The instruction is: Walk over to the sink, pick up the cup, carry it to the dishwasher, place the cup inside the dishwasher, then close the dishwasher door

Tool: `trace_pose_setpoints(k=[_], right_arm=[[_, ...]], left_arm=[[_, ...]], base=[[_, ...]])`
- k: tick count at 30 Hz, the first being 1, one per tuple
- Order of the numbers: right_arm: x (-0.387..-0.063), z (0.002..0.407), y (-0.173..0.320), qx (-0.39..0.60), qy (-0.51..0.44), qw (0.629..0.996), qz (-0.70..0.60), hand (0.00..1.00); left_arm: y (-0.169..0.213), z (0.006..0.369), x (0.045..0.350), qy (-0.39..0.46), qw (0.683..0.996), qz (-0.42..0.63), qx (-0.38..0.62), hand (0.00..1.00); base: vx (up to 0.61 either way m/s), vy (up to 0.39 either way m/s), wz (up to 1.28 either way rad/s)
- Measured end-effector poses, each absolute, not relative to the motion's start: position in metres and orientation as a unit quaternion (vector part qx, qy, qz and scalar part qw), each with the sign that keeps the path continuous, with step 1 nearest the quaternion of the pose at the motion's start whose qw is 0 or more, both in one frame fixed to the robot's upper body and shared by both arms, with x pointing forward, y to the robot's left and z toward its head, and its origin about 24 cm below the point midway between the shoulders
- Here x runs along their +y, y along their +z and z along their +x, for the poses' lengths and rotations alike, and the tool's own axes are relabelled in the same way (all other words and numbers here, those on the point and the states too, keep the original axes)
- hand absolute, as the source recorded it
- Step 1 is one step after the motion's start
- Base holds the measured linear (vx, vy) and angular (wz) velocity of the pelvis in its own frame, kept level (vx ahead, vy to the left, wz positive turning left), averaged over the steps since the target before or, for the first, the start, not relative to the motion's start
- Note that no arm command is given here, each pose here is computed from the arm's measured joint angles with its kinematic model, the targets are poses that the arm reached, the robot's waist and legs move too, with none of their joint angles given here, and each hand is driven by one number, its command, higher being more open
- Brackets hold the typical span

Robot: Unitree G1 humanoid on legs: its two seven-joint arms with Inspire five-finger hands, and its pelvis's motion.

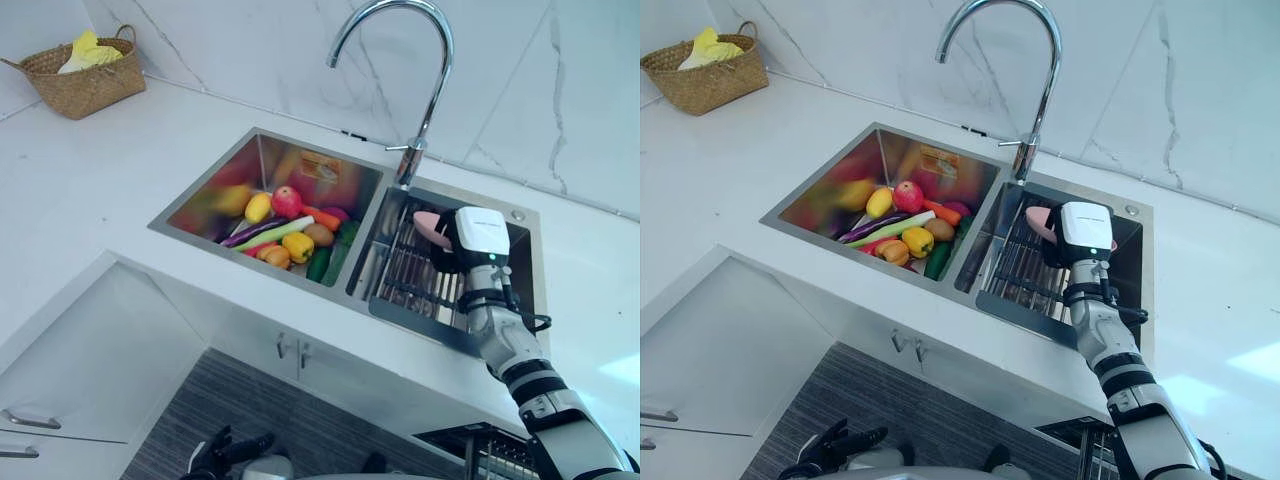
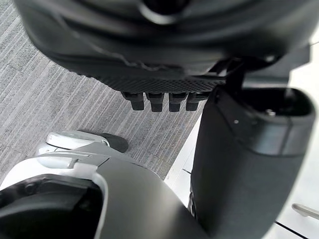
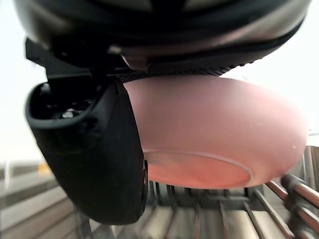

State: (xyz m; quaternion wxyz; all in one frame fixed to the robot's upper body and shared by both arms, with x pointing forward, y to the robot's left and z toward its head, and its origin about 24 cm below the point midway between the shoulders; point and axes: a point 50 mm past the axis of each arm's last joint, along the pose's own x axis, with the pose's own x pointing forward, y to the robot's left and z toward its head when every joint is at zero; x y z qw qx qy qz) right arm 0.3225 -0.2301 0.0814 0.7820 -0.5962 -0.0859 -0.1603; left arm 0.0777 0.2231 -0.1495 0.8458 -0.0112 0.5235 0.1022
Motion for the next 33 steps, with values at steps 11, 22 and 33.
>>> trace_pose_setpoints(k=[11, 22, 33], right_arm=[[-0.241, 0.259, 0.241, -0.446, -0.424, 0.682, -0.394, 0.0], [-0.317, 0.217, 0.159, -0.234, -0.506, 0.689, -0.464, 0.0], [-0.319, 0.186, 0.093, -0.121, -0.546, 0.731, -0.392, 0.0]], left_arm=[[-0.153, 0.068, 0.222, 0.111, 0.833, -0.03, 0.541, 1.0], [-0.156, 0.067, 0.223, 0.127, 0.819, -0.054, 0.557, 1.0], [-0.155, 0.057, 0.246, 0.215, 0.787, -0.111, 0.568, 1.0]], base=[[0.01, 0.035, -0.34], [-0.04, 0.026, -0.66], [0.02, -0.049, -0.93]])
